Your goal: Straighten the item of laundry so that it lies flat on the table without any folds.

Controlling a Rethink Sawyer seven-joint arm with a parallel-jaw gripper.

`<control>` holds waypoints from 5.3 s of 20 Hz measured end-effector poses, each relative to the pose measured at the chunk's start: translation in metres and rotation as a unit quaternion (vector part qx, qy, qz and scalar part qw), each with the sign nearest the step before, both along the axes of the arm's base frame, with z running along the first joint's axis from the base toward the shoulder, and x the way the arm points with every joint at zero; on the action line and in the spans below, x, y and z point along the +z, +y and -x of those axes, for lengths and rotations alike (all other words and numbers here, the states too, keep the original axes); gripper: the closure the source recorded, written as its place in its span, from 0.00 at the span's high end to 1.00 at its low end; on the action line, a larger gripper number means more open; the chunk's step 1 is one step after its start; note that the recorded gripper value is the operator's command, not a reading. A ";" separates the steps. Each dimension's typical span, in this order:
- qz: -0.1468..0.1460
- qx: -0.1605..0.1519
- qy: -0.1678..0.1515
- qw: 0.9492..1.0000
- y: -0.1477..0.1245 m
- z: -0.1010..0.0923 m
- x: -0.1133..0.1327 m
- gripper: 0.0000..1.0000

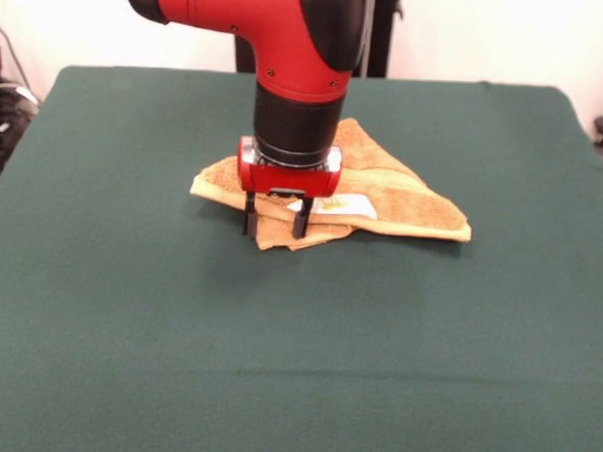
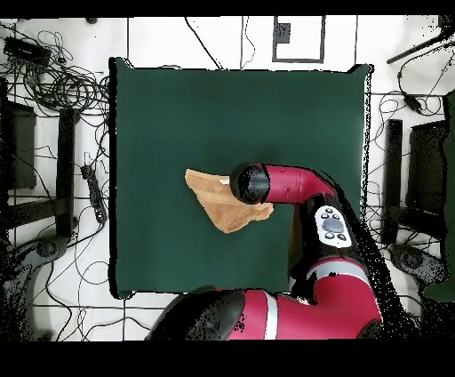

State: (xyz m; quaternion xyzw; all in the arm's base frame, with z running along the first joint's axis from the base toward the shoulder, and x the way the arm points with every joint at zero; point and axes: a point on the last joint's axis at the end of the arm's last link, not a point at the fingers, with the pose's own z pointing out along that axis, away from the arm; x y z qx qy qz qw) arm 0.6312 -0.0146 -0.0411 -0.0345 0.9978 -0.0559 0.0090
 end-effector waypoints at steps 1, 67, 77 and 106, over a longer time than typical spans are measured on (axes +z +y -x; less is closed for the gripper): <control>0.002 0.001 0.003 1.000 0.000 -0.001 0.000 1.00; -0.101 -0.039 0.040 0.993 0.053 0.038 0.119 0.00; -0.174 -0.140 0.038 0.974 0.017 0.027 0.156 0.00; -0.394 -0.283 0.120 0.866 -0.059 -0.083 0.171 0.00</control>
